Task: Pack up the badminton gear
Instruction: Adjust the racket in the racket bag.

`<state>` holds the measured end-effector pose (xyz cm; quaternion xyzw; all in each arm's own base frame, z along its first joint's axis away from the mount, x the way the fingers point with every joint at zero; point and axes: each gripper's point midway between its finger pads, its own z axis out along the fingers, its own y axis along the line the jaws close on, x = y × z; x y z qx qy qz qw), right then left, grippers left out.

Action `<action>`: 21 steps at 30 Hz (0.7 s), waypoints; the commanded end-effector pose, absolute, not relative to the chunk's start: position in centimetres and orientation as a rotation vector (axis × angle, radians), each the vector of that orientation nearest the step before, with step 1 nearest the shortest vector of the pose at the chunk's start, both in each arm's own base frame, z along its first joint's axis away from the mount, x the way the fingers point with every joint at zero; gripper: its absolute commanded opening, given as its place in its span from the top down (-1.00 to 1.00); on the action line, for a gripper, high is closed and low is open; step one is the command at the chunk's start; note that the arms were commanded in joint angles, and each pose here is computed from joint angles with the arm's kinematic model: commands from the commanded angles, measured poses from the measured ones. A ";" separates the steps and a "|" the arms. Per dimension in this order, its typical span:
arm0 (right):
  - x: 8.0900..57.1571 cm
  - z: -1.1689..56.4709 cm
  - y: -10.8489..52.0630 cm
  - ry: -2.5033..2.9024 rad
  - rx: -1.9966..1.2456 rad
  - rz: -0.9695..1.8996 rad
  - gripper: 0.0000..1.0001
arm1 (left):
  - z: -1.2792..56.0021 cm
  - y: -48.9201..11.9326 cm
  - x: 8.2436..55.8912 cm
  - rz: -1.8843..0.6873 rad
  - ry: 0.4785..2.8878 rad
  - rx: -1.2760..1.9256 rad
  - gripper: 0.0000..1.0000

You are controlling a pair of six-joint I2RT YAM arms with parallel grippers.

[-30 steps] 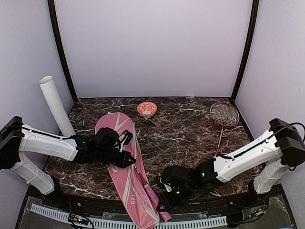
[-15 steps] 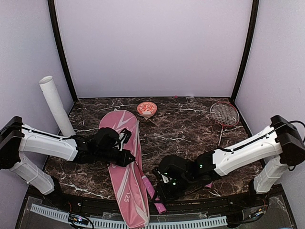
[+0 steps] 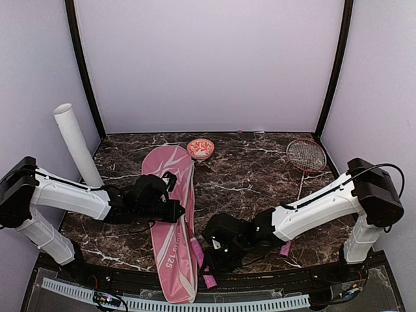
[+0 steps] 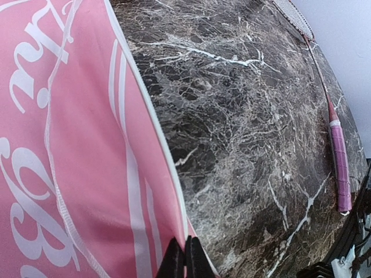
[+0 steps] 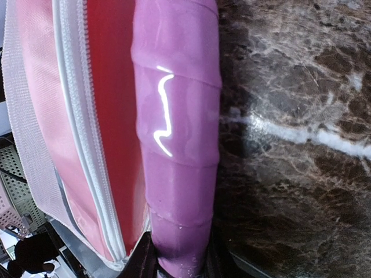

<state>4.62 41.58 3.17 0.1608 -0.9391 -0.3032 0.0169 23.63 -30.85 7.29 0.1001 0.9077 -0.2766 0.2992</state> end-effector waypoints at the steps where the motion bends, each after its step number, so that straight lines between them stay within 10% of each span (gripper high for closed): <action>1: 9.8 6.6 45.5 -3.040 0.428 -1.215 0.77 | 8.2 -33.2 22.0 -0.834 2.418 0.331 0.99; 9: 10.1 6.2 45.3 -3.060 0.412 -1.189 0.77 | 8.8 -32.3 21.0 -0.680 2.502 0.431 0.27; 21: 10.4 6.1 45.7 -3.072 0.408 -1.193 0.76 | 7.2 -30.7 14.9 -0.539 2.709 0.309 0.44</action>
